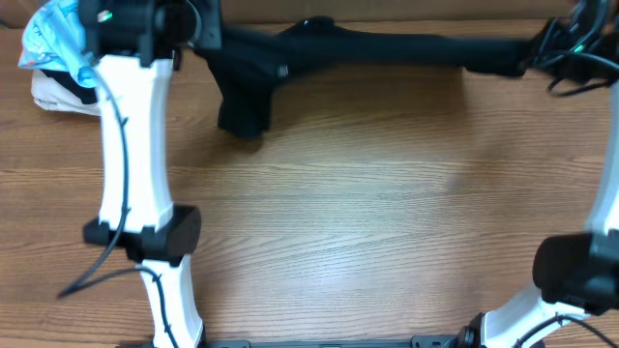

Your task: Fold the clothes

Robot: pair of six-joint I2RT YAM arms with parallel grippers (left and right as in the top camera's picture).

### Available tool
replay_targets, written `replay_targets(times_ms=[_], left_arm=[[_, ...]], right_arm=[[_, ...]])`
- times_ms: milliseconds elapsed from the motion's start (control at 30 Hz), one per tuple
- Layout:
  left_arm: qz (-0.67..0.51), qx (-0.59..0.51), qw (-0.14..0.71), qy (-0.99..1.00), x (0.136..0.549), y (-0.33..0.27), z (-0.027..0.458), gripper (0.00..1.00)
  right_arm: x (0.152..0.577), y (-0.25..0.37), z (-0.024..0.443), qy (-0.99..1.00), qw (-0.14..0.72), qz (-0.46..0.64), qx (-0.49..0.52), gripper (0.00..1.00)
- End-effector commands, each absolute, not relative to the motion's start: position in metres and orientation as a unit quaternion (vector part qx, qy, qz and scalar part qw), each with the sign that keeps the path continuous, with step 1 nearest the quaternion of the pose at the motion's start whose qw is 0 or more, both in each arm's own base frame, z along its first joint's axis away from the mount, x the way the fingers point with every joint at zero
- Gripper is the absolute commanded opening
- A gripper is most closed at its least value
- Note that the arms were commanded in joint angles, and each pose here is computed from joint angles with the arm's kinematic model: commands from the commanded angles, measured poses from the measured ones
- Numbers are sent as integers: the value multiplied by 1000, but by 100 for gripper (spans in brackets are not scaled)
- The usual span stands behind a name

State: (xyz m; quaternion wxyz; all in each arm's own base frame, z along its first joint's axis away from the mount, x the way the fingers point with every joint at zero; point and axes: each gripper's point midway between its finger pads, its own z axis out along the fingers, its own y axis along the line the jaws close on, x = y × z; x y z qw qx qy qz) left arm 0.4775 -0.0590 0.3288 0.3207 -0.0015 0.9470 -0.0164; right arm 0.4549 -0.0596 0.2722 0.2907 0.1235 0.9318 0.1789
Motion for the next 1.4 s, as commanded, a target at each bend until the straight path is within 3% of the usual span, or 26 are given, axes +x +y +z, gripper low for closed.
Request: replay_targets(times_ms=[0,167,567,1000,1200,1367], left_arm=[[-59,9,225,972,476,-74,271,4],[-61,9,157,986,459,-81,242,4],[-40,48,142,988,403,-121,262,4],[32,-16,40,999,341,-86,208,4],[46,-39,0,998,330,-81,168,4],[40,-47,28,998,347,-81,153,4]], right_arm=[[442,-62,227,947,237,170,136,4],[420,-53,203,953,182,187,152,4],[333,-46,243,955,168,141,202,4],[221,-48,181,933,82,102,334,4],[198,-42,157,929,27,99,356,4],[206,-45,151,923,40,100,369,4]])
